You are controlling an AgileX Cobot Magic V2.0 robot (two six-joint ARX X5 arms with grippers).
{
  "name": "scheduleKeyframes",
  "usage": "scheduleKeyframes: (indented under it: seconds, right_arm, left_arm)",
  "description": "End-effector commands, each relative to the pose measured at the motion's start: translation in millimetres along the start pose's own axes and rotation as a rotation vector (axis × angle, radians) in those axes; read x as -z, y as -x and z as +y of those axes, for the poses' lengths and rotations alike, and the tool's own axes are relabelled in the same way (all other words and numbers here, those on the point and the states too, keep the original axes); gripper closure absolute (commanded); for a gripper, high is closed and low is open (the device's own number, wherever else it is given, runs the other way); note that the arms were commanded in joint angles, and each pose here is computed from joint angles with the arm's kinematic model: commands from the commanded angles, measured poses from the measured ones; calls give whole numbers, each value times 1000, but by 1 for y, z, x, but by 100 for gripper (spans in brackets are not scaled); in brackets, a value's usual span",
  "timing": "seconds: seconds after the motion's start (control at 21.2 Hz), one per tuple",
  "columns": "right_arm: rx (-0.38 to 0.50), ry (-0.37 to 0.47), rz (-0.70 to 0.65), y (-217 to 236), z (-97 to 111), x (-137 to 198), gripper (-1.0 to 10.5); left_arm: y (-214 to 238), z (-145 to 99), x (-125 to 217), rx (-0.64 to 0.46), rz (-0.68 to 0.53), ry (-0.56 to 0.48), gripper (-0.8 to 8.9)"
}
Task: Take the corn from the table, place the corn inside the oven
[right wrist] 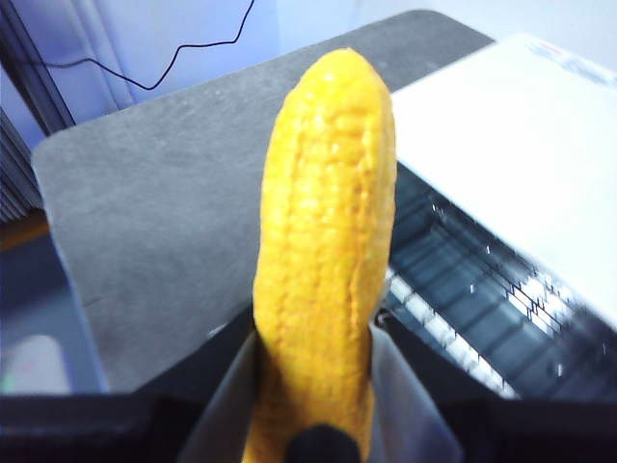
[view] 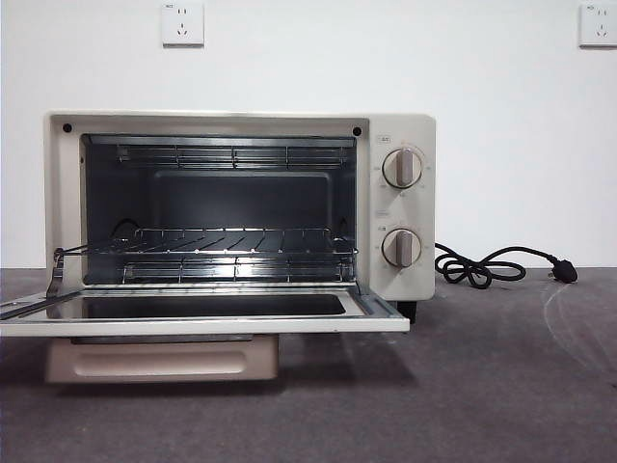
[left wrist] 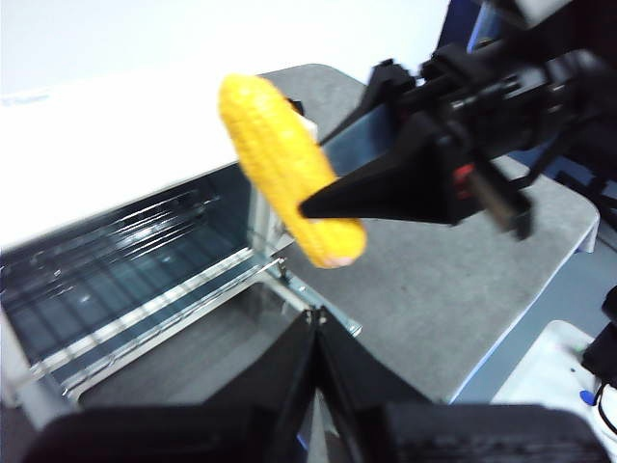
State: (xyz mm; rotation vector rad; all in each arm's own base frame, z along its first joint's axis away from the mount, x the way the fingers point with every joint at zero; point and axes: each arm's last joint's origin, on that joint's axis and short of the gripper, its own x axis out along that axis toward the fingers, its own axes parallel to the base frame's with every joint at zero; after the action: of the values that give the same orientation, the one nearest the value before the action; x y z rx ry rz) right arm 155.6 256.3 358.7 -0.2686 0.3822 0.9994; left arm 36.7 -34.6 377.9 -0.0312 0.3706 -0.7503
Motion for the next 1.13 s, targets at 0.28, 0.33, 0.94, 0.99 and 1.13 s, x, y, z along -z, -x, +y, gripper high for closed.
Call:
scheduleKeyframes:
  seconds: [0.28, 0.33, 0.94, 0.99, 1.13]
  right_arm:
    - [103, 344, 37, -61, -1, 14, 959]
    - [124, 385, 57, -70, -1, 19, 959]
    - [330, 884, 297, -145, -7, 65, 959]
    - [344, 917, 315, -148, -8, 67, 959]
    - [379, 1003, 357, -157, -13, 74, 959]
  left_arm:
    - [20, 1, 14, -9, -10, 32, 819]
    - [22, 1, 14, -9, -14, 32, 819]
    - [25, 2, 14, -63, -27, 31, 819]
    - [25, 2, 14, -63, -27, 31, 819]
    - [25, 2, 14, -63, -27, 31, 819]
